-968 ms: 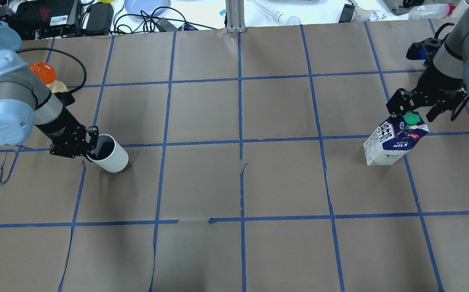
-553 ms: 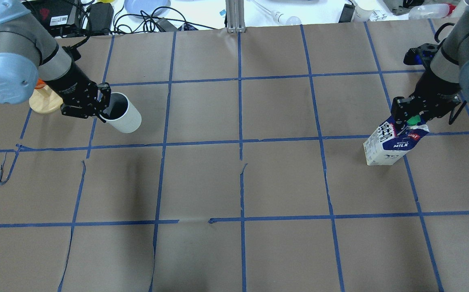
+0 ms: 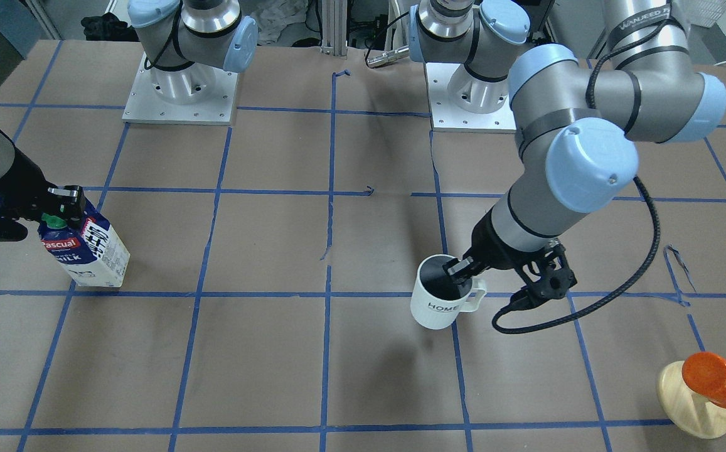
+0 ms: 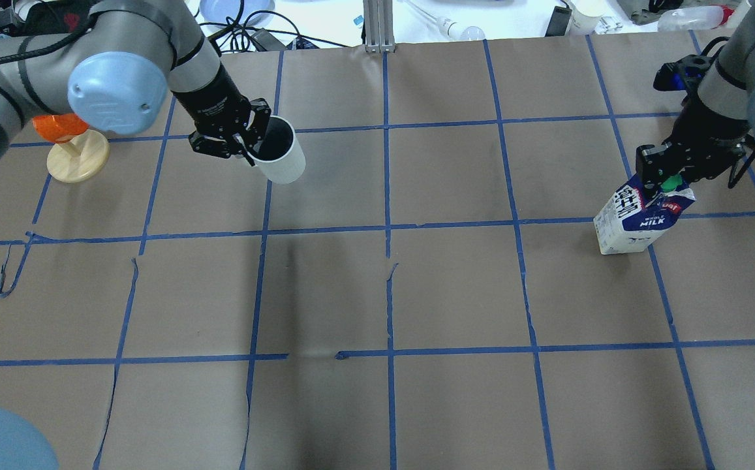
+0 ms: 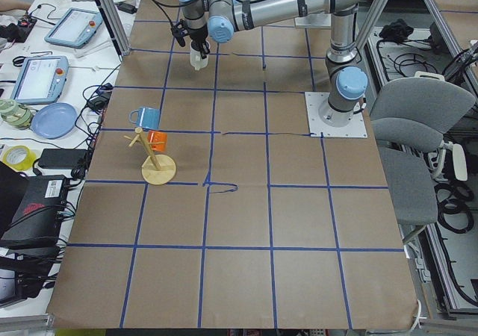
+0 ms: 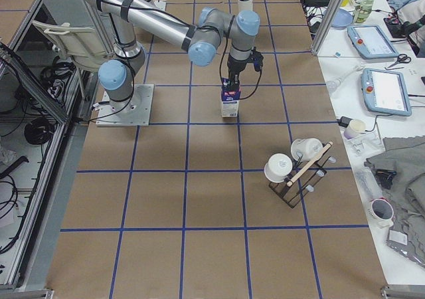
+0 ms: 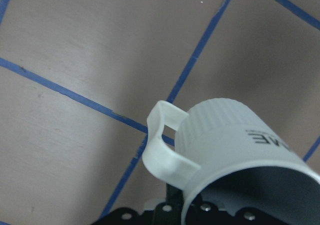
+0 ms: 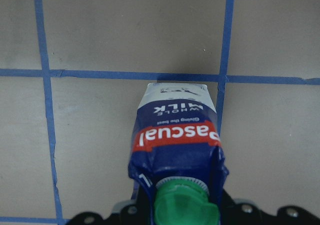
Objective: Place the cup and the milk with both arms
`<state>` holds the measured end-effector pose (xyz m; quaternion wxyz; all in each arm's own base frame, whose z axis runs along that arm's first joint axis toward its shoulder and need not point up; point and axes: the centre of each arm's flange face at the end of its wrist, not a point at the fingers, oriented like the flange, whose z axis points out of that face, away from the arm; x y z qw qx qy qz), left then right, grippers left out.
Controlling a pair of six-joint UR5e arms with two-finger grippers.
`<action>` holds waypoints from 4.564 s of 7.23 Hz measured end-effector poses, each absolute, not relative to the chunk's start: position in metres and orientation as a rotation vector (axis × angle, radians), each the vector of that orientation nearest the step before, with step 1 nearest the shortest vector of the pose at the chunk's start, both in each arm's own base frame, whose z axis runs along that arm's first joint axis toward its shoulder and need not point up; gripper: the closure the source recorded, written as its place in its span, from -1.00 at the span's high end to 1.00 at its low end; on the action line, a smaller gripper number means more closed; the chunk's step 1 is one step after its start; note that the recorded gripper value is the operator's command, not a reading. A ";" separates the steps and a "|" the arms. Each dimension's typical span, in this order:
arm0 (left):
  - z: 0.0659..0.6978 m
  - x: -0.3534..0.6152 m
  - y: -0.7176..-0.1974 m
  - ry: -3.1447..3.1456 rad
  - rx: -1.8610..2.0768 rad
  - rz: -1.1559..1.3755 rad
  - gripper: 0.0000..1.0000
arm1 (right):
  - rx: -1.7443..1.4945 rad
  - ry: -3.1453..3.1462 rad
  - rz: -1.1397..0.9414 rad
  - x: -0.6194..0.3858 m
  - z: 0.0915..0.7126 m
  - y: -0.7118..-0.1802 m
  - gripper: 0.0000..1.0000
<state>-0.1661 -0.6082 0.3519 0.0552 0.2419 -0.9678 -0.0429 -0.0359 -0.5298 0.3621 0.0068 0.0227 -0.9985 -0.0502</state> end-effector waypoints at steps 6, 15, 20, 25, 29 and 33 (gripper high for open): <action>0.273 -0.300 -0.619 -2.886 0.678 -0.181 -0.31 | -0.036 -3.122 -0.117 0.127 0.406 -0.588 -0.38; 0.324 -0.218 -0.626 -3.106 0.456 -0.059 1.00 | 0.032 -3.201 -0.089 0.265 0.356 -0.654 -0.41; 0.406 -0.154 -0.599 -3.135 0.402 0.021 1.00 | 0.183 -3.194 -0.090 0.283 0.335 -0.640 -0.29; 0.469 -0.098 -0.553 -3.163 0.202 0.022 1.00 | 0.134 -3.189 -0.063 0.278 0.345 -0.639 1.00; 0.485 -0.099 -0.508 -3.165 0.166 0.013 1.00 | -0.020 -3.210 0.160 0.203 0.459 -0.624 1.00; 0.488 -0.098 -0.501 -3.160 0.181 -0.002 1.00 | -0.035 -3.190 0.096 0.129 0.535 -0.558 1.00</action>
